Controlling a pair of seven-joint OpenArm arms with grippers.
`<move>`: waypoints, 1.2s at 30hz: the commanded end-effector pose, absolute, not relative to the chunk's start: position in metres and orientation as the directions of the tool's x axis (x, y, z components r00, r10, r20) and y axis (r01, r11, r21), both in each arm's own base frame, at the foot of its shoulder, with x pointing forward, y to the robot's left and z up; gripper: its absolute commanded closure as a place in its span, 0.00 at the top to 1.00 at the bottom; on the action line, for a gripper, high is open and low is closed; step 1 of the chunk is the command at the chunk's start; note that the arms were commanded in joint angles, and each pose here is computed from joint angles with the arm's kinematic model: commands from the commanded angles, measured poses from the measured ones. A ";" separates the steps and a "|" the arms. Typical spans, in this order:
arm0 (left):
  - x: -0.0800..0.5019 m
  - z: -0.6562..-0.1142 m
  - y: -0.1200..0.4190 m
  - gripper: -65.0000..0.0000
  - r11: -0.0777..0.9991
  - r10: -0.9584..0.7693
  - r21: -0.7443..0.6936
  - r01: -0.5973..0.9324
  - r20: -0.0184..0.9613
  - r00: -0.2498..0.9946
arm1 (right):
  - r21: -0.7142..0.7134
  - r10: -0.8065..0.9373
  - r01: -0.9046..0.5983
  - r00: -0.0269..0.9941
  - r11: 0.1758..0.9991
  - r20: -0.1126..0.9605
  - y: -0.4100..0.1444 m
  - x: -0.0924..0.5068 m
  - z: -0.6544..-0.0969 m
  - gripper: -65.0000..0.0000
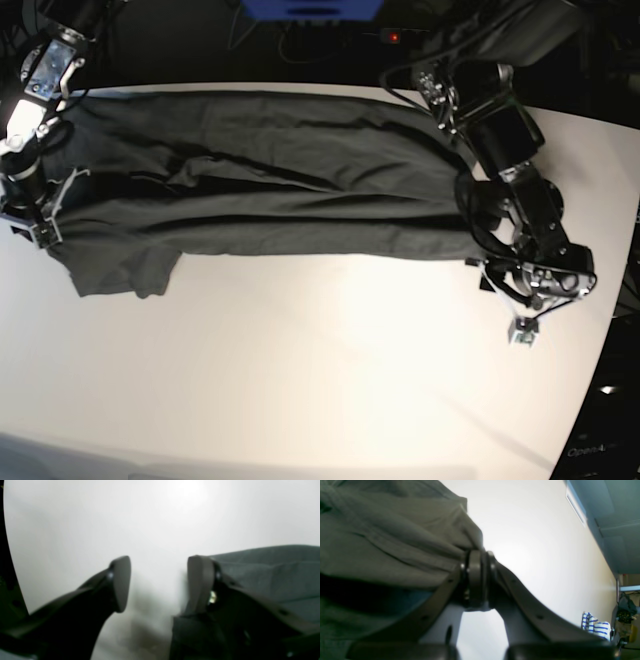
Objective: Fold the T-shirt properly
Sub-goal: 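Hold the folded side with the left gripper and press it down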
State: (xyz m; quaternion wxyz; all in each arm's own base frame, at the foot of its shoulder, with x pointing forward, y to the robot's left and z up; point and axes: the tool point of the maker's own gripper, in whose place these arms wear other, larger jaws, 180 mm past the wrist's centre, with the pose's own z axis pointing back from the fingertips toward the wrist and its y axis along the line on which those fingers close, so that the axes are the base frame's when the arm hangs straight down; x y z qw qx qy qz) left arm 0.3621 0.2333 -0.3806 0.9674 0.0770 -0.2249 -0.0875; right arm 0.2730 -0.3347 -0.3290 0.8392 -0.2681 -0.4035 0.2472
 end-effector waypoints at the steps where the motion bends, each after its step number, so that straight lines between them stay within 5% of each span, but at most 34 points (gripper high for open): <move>1: 0.372 -0.367 0.237 0.57 0.972 -0.203 0.203 0.121 0.456 0.867 | -0.674 0.647 -0.169 0.517 0.719 0.560 -0.338 0.281 -0.312 0.00; 27: 0.364 -0.384 0.207 0.58 0.992 -0.117 0.085 0.088 0.460 0.880 | -0.670 0.659 -0.192 0.501 0.717 0.561 -0.329 0.286 -0.314 0.00; 36: 0.352 -0.418 0.194 0.57 0.994 -0.099 0.004 0.106 0.382 0.919 | -0.669 0.658 -0.191 0.501 0.718 0.562 -0.329 0.287 -0.314 0.00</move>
